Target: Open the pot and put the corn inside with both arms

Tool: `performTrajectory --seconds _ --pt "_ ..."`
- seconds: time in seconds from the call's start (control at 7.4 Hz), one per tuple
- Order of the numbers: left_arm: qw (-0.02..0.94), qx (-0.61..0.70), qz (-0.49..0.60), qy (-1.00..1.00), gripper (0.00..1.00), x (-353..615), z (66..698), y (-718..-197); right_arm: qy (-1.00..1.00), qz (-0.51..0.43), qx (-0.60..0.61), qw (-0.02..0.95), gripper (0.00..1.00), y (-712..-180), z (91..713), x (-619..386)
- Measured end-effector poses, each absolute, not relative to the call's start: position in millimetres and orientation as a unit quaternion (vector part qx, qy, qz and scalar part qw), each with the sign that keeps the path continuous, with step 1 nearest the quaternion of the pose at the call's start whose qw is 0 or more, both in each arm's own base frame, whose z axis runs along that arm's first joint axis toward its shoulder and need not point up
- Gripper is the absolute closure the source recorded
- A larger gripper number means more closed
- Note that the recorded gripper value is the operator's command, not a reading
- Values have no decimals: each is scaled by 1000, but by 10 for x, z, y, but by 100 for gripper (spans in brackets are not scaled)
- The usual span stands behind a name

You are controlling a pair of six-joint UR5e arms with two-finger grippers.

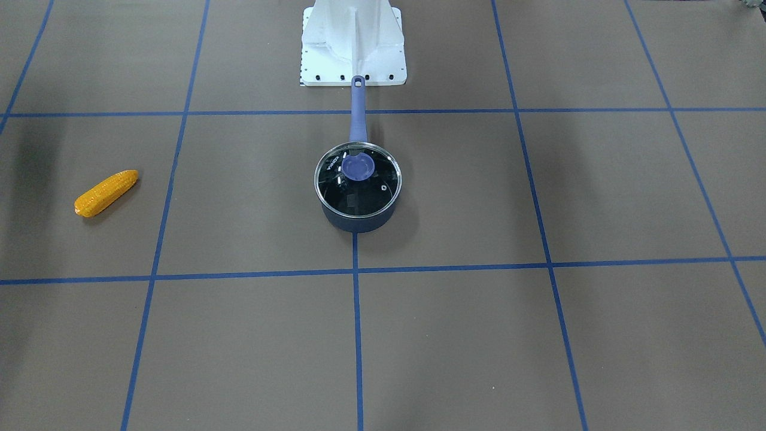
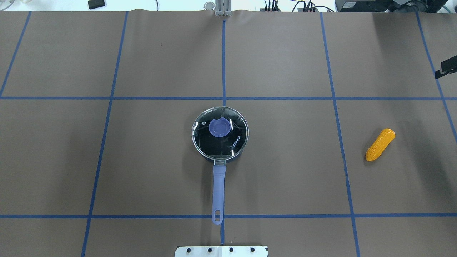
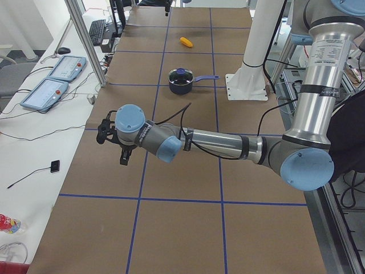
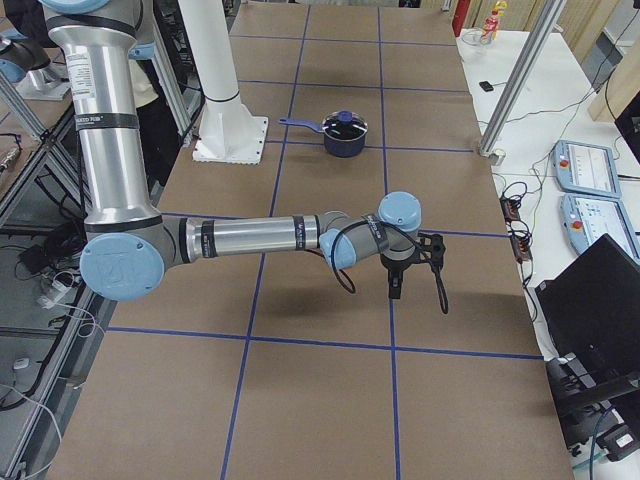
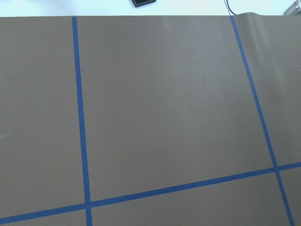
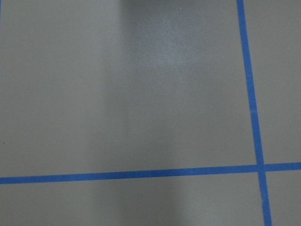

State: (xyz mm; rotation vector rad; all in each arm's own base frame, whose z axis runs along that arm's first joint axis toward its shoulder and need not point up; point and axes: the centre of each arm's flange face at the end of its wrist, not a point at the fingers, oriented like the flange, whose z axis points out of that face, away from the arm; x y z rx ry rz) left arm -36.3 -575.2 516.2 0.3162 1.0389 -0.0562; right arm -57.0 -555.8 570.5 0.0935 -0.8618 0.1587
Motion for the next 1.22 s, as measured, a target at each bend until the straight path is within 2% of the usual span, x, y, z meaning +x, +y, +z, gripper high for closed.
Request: performTrajectory --seconds 0.68,1.22 --pt "845 121 -68 516 2 161 4345 -5893 -429 130 14 894 0 -5481 5292 -952" --pt "847 88 -104 514 2 1023 3337 -5863 -424 153 -4 892 0 -5315 5110 -1330"
